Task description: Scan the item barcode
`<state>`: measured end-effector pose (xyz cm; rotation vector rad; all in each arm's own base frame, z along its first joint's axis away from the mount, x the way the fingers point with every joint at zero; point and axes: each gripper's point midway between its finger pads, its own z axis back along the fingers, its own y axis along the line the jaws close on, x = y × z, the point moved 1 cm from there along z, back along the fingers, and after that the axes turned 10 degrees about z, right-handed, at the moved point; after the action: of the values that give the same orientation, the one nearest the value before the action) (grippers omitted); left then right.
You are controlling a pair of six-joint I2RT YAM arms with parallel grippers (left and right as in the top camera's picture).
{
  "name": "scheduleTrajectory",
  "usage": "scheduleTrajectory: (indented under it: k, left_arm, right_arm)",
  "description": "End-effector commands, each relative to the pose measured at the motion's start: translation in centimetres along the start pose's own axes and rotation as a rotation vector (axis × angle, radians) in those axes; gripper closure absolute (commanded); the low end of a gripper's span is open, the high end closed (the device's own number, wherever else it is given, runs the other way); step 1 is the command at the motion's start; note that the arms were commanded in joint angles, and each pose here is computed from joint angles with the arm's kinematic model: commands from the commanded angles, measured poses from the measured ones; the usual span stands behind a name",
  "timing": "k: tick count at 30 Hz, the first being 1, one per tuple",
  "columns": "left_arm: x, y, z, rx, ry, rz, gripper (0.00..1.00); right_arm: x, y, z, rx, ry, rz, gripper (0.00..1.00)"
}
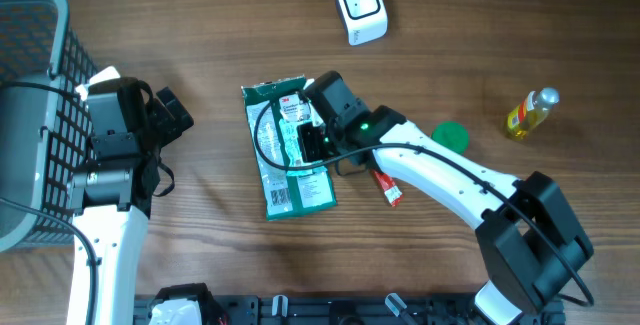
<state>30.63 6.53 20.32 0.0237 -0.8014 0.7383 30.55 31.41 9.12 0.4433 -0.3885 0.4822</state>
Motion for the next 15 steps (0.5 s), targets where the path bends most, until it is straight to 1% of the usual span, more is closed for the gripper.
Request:
scheduleTrajectory:
  k: [1, 4, 6, 8, 9, 11, 14, 15]
  left_arm:
    - [0.6, 0.1, 0.2, 0.005, -0.019, -0.003, 0.0]
    - [0.6, 0.1, 0.2, 0.005, -0.019, -0.003, 0.0]
    - [0.6, 0.1, 0.2, 0.005, -0.019, -0.003, 0.0]
    - [0.6, 0.1, 0.2, 0.005, -0.019, -0.003, 0.0]
    - [0.6, 0.1, 0.2, 0.005, -0.019, -0.003, 0.0]
    - [0.6, 0.1, 0.2, 0.005, -0.019, -0.003, 0.0]
    - [0.6, 0.1, 0.2, 0.005, -0.019, -0.003, 0.0]
    - [0.6, 0.1, 0.2, 0.005, -0.019, -0.003, 0.0]
  right_arm:
    - [-3.5, 0.3, -2.0, 0.089, 0.077, -0.053, 0.96]
    - [-6.2, 0.0, -4.4, 0.125, 0.141, -0.153, 0.96]
    - [-9.1, -0.8, -6.4, 0.121, 0.22, -0.223, 0.96]
    - [-11.0, -0.7, -7.6, 0.154, 0.286, -0.234, 0.96]
    - [-11.1, -0.3, -7.7, 0.184, 0.293, -0.234, 0.95]
    - [-9.6, 1.3, -6.8, 0.274, 0.26, -0.175, 0.96]
    - [-4.6, 2.6, -3.1, 0.339, 0.129, -0.14, 0.96]
    - [-3.2, 3.4, -1.6, 0.38, 0.079, -0.093, 0.96]
